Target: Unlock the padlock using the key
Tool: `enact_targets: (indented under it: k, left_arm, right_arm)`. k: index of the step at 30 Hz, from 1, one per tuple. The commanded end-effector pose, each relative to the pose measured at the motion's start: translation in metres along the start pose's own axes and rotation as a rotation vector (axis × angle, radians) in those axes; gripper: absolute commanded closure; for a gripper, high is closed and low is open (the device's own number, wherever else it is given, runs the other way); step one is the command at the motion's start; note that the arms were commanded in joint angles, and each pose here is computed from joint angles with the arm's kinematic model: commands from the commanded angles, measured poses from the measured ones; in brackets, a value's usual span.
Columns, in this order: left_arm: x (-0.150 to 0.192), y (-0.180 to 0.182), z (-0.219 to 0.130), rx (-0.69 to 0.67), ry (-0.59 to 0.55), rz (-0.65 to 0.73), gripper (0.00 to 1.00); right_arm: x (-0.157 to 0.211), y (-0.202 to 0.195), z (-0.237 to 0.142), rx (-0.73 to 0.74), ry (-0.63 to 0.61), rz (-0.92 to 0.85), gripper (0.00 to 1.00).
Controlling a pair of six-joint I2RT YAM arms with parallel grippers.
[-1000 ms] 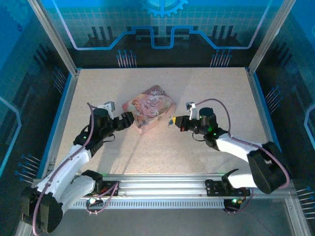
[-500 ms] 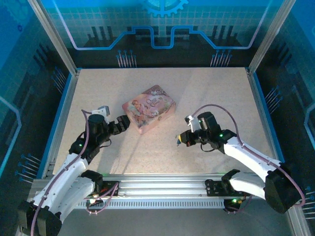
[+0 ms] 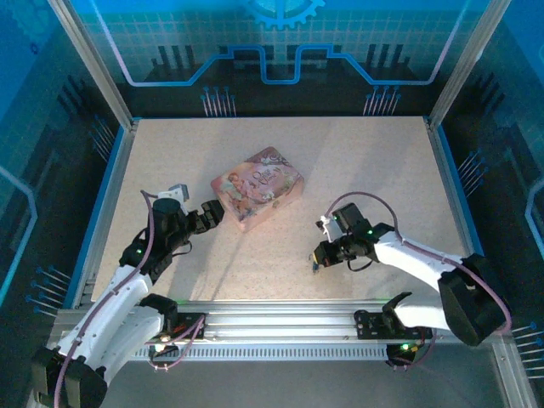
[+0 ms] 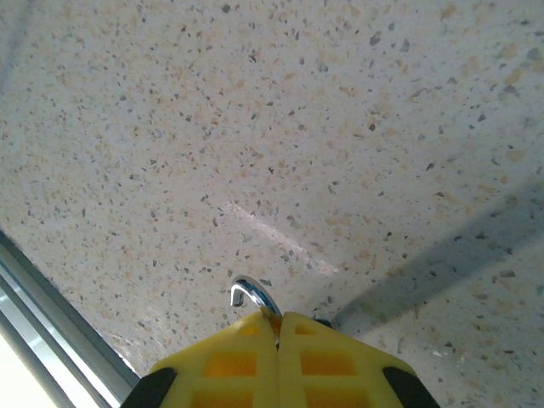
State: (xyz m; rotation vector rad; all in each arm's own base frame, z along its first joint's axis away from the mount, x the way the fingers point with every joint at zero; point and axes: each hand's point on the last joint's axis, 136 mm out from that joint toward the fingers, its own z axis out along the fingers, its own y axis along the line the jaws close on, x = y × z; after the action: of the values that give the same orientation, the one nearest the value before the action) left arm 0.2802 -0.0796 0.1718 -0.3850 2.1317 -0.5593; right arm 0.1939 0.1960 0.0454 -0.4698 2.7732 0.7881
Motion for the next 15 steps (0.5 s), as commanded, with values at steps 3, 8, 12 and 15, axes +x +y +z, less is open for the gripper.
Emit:
enact_targets:
  k: [3,8,12,15]
  left_arm:
    - [0.003,0.009,0.001,-0.033,0.003,-0.002,0.01]
    - [0.004,0.01,0.002,-0.037,0.009,-0.001,0.01]
    - [0.004,0.01,0.004,-0.039,0.016,-0.003,0.01]
    - [0.004,0.009,0.005,-0.035,0.019,-0.003,0.01]
  right_arm:
    - [-0.011,0.01,0.006,-0.022,0.022,-0.018,1.0]
    - [-0.015,0.008,0.015,-0.024,0.037,-0.002,0.98]
    - [-0.017,0.008,0.018,-0.024,0.038,0.007,0.92]
    - [-0.018,0.007,0.018,-0.021,0.03,0.01,0.85]
